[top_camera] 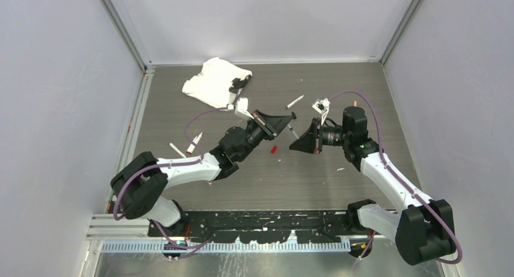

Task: Insert the pens into the pen caps
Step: Press the pen cap onto the pen, then place the pen at the center of the board.

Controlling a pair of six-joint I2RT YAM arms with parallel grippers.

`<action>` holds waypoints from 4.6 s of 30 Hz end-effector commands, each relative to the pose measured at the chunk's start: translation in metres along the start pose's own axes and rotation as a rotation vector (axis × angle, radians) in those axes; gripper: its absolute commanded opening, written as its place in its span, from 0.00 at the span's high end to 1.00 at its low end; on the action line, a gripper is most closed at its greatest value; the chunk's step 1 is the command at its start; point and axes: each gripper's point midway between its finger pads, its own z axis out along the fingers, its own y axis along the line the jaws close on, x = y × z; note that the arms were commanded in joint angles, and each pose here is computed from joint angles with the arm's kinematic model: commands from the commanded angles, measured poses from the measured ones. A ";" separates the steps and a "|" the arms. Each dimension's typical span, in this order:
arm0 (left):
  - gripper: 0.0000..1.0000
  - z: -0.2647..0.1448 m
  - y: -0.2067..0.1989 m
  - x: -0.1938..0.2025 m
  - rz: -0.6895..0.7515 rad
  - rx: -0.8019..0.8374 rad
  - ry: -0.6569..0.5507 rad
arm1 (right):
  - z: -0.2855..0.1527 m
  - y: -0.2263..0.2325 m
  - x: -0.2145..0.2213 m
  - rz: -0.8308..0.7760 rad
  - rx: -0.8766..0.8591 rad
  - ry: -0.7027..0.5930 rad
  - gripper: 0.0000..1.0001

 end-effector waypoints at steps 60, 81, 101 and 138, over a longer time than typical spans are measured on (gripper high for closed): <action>0.29 -0.108 -0.057 0.046 0.491 0.164 0.353 | -0.010 0.006 -0.013 -0.394 -0.024 0.080 0.99; 0.10 -0.119 0.025 -0.032 1.195 -0.187 0.615 | -0.060 -0.196 -0.063 0.088 0.989 -0.077 0.91; 0.12 -0.135 0.042 -0.057 1.344 -0.274 0.582 | -0.042 -0.328 -0.027 0.424 1.154 0.108 0.84; 0.13 -0.136 0.036 -0.051 1.330 -0.229 0.588 | -0.070 -0.276 -0.071 0.261 0.929 0.073 0.51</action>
